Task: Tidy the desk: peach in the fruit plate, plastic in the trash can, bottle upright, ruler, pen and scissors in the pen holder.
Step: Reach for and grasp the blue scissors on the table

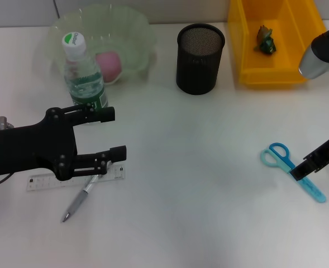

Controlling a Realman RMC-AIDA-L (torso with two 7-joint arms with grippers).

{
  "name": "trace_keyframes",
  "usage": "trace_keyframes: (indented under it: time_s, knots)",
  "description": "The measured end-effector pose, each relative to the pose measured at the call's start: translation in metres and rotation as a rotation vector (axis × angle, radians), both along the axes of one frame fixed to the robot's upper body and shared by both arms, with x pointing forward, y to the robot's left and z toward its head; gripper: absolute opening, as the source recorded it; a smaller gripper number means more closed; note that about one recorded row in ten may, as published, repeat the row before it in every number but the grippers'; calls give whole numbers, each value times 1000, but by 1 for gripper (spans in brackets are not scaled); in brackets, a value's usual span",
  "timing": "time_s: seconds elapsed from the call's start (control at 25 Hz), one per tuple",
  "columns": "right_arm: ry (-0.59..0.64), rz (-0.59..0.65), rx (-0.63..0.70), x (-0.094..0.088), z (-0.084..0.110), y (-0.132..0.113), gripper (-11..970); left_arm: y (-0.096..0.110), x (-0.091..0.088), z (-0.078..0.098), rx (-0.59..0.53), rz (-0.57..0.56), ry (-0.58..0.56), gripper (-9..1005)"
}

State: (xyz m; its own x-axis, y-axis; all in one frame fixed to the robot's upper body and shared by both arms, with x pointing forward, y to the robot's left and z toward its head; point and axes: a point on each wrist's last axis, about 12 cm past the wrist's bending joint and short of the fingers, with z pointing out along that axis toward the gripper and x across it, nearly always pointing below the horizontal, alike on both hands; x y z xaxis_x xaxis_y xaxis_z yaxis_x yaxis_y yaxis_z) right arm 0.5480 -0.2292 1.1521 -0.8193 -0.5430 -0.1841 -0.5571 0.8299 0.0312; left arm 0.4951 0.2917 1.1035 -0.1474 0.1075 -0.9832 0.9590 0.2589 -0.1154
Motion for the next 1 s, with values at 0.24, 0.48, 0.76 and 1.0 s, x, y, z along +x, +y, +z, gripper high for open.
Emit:
trace_keyframes:
  time_s: [0.24,0.48,0.76,1.0]
  knots:
    - [-6,1,1,1,0,1,699,-1,1,1,1,-1,-4,788]
    - [1,-8,6,2,-6,1,699,0,0,1,1,0,-4,787]
    - [14,-11,9,5,-13,1,698,0,1,1,0,1,-5,788]
    - [22,-11,9,6,-16,2,698,-1,1,1,-2,1,-5,788]
